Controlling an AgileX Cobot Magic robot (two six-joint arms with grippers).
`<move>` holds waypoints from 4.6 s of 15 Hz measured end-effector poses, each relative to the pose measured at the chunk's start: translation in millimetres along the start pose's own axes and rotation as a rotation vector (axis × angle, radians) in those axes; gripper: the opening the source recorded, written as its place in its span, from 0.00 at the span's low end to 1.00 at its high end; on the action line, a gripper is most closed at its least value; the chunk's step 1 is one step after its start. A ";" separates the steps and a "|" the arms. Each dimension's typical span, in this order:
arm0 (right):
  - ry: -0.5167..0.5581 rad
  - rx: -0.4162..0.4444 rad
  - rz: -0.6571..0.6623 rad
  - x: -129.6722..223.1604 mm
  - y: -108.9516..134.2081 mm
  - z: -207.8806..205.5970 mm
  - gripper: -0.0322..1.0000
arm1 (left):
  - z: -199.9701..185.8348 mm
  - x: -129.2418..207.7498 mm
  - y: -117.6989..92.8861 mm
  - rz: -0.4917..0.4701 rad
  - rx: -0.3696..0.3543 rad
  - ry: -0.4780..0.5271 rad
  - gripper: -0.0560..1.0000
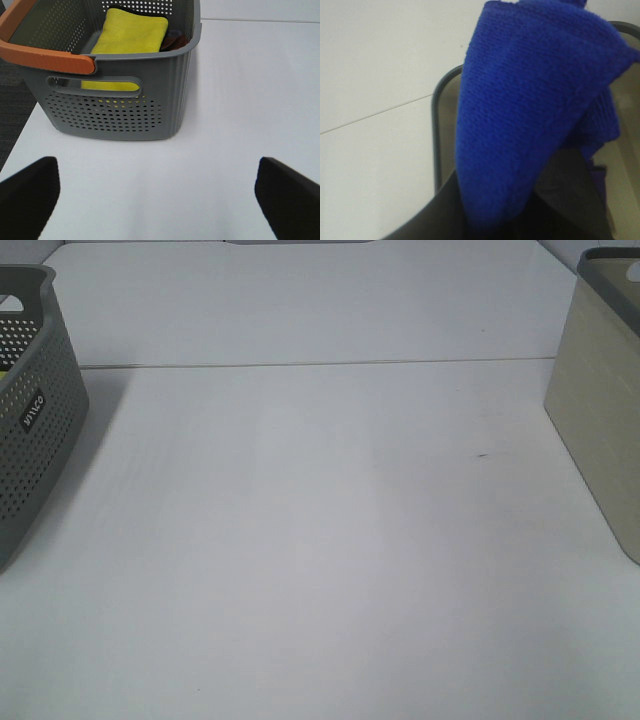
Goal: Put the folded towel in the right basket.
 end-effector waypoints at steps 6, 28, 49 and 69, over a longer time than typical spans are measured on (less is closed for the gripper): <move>0.256 0.169 0.077 73.8 -68.1 36.6 0.16 | 0.0 0.0 0.0 0.000 0.000 0.000 0.99; 0.184 0.050 -0.216 218.7 88.2 -105.3 0.98 | 0.0 0.0 0.0 0.001 0.000 0.000 0.99; -0.316 0.041 -0.335 378.6 47.2 -178.0 0.98 | 0.0 0.0 -0.8 0.014 0.004 0.000 0.99; -0.316 0.041 -0.335 378.6 47.2 -178.0 0.98 | 0.0 0.1 -1.1 0.013 0.006 0.000 0.99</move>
Point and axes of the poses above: a point on each arm's last joint axis where the gripper is mounted, z pointing out along that axis toward the gripper, y along the wrist's bending axis when the last joint is at zero, x = y × z, the point moved 9 cm from there along z, pointing out along that axis toward the gripper, and after that the axes turned 3 degrees about -z, right-handed, at the moved point
